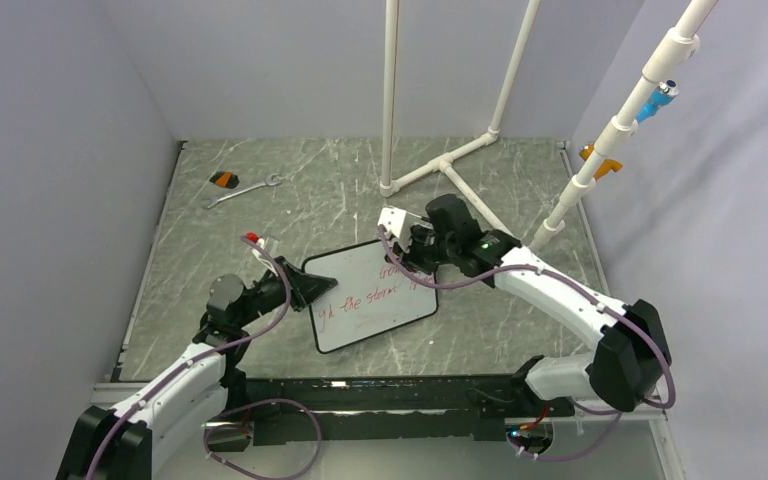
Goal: Erase the whiteboard
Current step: Pick up the whiteboard eraser from the center of the board, then erase the whiteboard at the center of the board.
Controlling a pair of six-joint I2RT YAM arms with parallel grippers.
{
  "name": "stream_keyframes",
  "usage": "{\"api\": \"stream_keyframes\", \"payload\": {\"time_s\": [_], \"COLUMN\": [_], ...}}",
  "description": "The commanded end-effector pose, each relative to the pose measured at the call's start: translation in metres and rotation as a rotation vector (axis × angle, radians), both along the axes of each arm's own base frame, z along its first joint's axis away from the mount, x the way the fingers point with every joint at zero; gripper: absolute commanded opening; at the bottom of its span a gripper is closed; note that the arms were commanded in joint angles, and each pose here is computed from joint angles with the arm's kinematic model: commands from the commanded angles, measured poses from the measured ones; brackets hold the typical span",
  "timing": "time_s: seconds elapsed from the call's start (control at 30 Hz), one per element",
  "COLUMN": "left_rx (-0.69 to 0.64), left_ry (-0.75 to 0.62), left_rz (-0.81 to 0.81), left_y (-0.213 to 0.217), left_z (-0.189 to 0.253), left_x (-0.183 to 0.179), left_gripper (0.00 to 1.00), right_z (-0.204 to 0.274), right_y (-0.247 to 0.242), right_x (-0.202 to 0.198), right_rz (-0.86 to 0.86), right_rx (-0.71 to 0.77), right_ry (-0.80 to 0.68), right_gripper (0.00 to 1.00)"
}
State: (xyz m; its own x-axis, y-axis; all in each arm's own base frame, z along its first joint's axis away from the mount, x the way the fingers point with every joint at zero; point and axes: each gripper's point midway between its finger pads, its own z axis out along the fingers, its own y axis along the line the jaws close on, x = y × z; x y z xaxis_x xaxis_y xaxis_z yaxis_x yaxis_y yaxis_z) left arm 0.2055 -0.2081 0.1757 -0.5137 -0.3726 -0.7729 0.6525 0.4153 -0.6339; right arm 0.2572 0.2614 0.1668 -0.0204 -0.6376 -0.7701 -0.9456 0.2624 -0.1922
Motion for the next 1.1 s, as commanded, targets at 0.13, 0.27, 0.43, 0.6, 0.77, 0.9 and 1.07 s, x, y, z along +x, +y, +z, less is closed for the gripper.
{"api": "stream_keyframes", "payload": {"time_s": [0.13, 0.27, 0.43, 0.6, 0.77, 0.9, 1.07], "left_rx": [-0.057, -0.047, -0.030, -0.015, -0.016, -0.013, -0.004], "left_ry": [-0.067, -0.071, -0.075, -0.077, -0.074, -0.073, -0.071], "left_rz": [0.062, 0.086, 0.087, 0.064, 0.041, 0.039, 0.037], "left_y": [0.003, 0.007, 0.008, 0.006, 0.002, 0.002, 0.003], "left_z": [0.026, 0.024, 0.020, 0.016, 0.016, 0.014, 0.012], "left_x": [0.005, 0.005, 0.004, 0.003, 0.003, 0.002, 0.001], "left_gripper": [0.00, 0.00, 0.00, 0.00, 0.00, 0.00, 0.00], "right_z": [-0.024, -0.047, -0.035, -0.018, -0.031, -0.038, -0.028], "right_y": [0.035, 0.048, 0.031, 0.001, 0.016, 0.044, 0.066], "right_x": [-0.016, -0.039, 0.017, 0.051, 0.034, -0.001, -0.016], "right_rz": [0.029, 0.130, -0.151, -0.348, -0.248, -0.079, -0.017], "right_rx": [-0.084, -0.161, -0.194, -0.133, -0.116, -0.102, -0.053], "right_ry": [-0.088, -0.079, -0.211, -0.239, -0.151, -0.073, 0.000], "right_gripper": [0.00, 0.00, 0.00, 0.00, 0.00, 0.00, 0.00]}}
